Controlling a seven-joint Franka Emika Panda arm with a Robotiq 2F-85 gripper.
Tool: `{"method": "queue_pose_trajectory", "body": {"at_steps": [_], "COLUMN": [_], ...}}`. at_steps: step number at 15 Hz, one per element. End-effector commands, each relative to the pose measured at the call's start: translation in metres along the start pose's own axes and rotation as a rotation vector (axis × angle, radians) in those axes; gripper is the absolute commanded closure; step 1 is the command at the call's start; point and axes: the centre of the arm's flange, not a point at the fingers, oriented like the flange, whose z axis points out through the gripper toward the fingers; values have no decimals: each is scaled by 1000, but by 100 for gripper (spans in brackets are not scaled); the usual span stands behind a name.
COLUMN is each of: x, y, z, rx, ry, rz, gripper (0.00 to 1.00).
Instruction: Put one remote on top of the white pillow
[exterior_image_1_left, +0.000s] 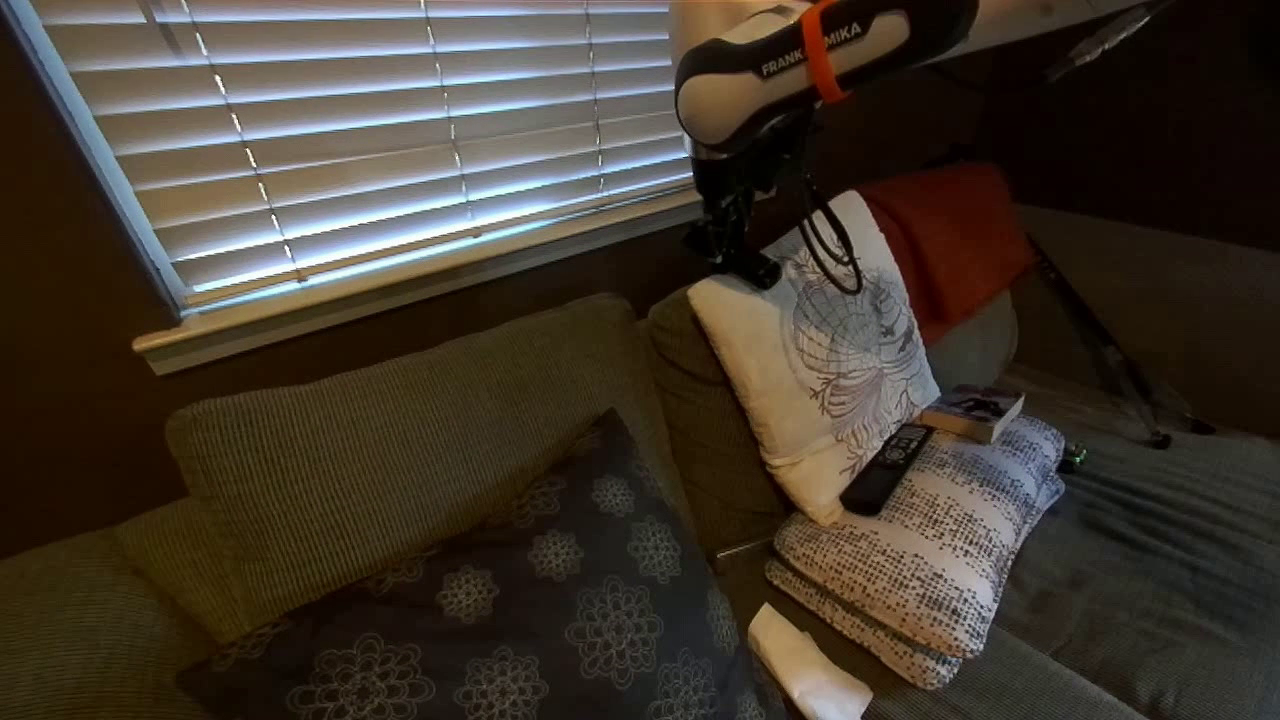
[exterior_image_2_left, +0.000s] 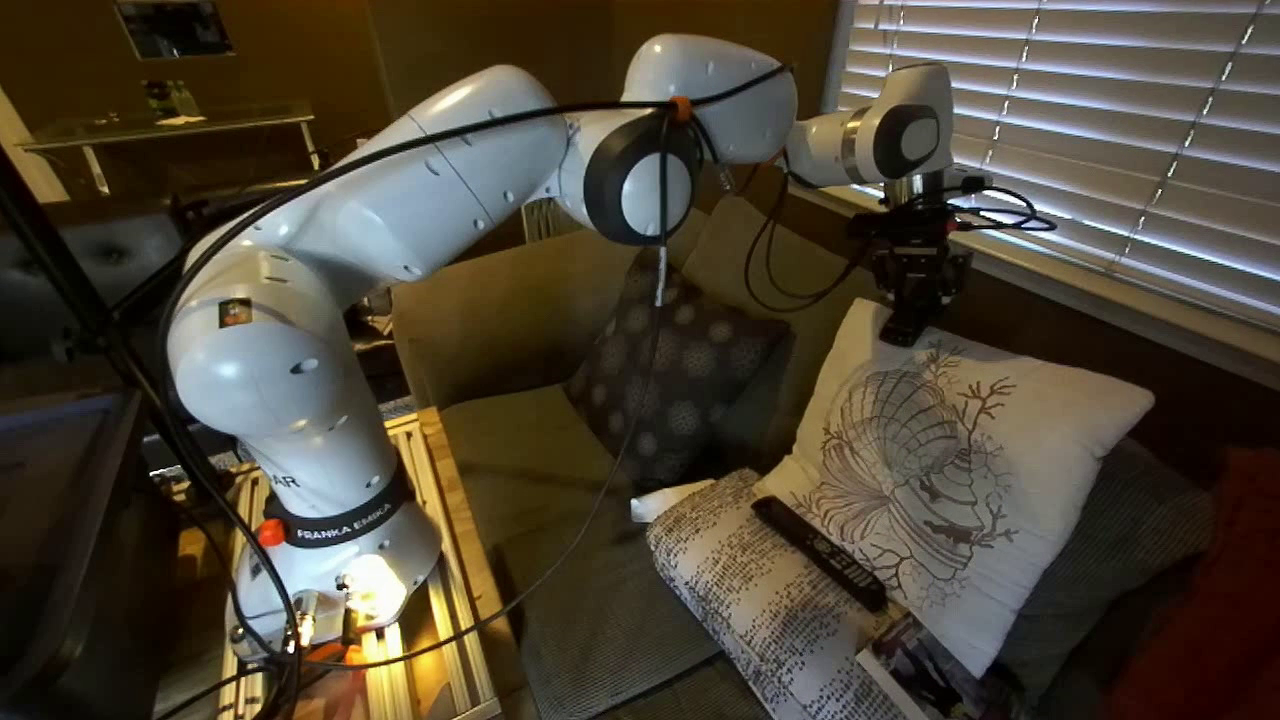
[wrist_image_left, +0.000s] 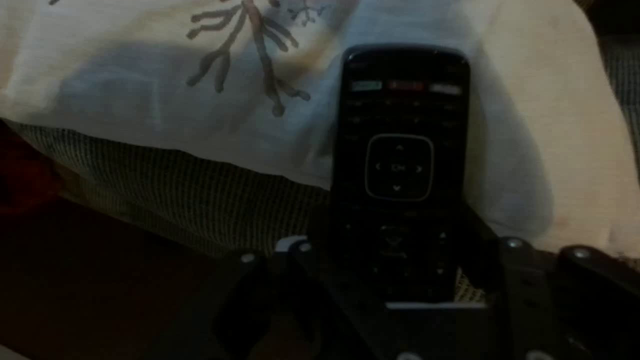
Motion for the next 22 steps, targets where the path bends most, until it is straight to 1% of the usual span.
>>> {"method": "queue_pose_trajectory", "body": {"at_steps": [1,2,3,4,5,6,8,9,15,20,22], "x": [27,25,25,24,23,22,21,20,17,3,-7], "y": [7,6,5,4,4,3,3,3,2,4,6], "z": [13,16,17,18,19,20,20,20,20,3,-9], "rx": [5,4,0,-2,-4,-4,-5,-5,-7,25,49], "ry": [17,14,11,10,11,11,11,11,12,34,45], "rz": [8,6,9,12,13,13,11,11,6,24,41], "gripper": [63,63,61,51,25,13,2,0,0,0,0]}}
